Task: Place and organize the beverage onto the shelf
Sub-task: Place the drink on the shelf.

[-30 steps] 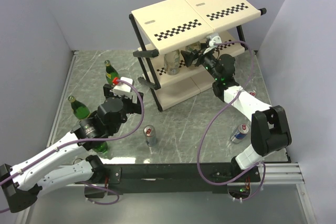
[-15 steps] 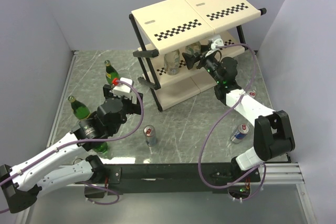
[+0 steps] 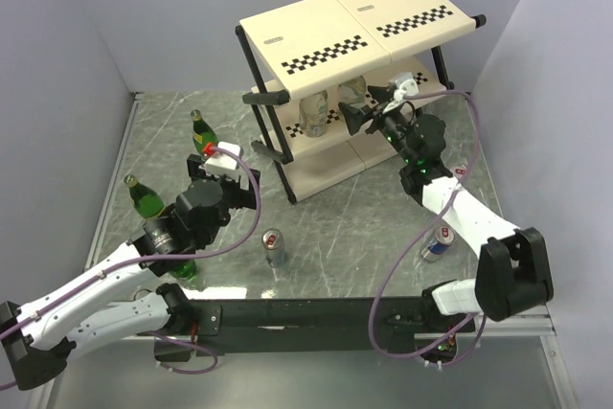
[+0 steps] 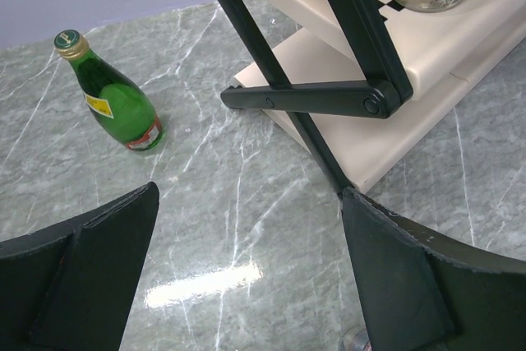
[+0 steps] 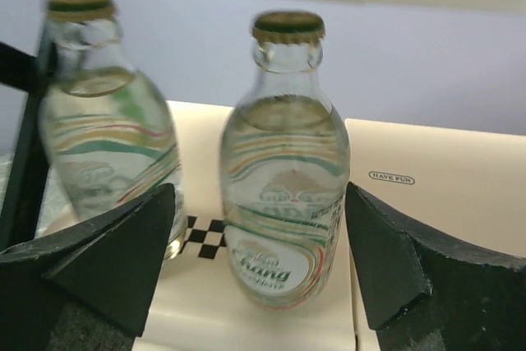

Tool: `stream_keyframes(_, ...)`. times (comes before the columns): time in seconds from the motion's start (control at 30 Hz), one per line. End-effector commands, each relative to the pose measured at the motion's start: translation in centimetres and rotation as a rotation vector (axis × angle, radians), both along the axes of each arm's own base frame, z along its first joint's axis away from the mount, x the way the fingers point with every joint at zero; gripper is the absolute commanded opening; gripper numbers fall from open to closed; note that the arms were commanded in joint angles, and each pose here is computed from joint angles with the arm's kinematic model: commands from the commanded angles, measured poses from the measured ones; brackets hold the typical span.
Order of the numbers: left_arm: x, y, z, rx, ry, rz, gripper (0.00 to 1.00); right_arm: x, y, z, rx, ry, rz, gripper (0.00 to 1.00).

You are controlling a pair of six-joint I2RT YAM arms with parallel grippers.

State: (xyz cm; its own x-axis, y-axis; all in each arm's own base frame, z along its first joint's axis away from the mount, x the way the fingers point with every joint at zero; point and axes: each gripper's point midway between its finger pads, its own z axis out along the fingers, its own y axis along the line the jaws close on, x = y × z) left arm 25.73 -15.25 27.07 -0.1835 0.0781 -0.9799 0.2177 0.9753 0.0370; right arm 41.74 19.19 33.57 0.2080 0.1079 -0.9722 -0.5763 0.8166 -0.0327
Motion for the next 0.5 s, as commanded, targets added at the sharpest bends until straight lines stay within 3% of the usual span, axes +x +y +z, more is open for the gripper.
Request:
stream_keyframes(0.0,-0.1,0.2,1.5,-0.042,-0.037,0.002,0.99,-2.2,-0.4,2.3,-0.020,-0.082,0.006,0.90)
stream_keyframes(0.3,-0.4,-0.1,1.9,-0.057,-0.029,-0.026,0.99,-3.3,-0.9,1.7,-0.044,-0.028,0.005,0.90)
stream_keyframes(0.47,-2.1,-1.4,2.3,-0.123,0.001,-0.145,0.99,-8.2,-0.4,0.9,-0.204,-0.024,0.157,0.88)
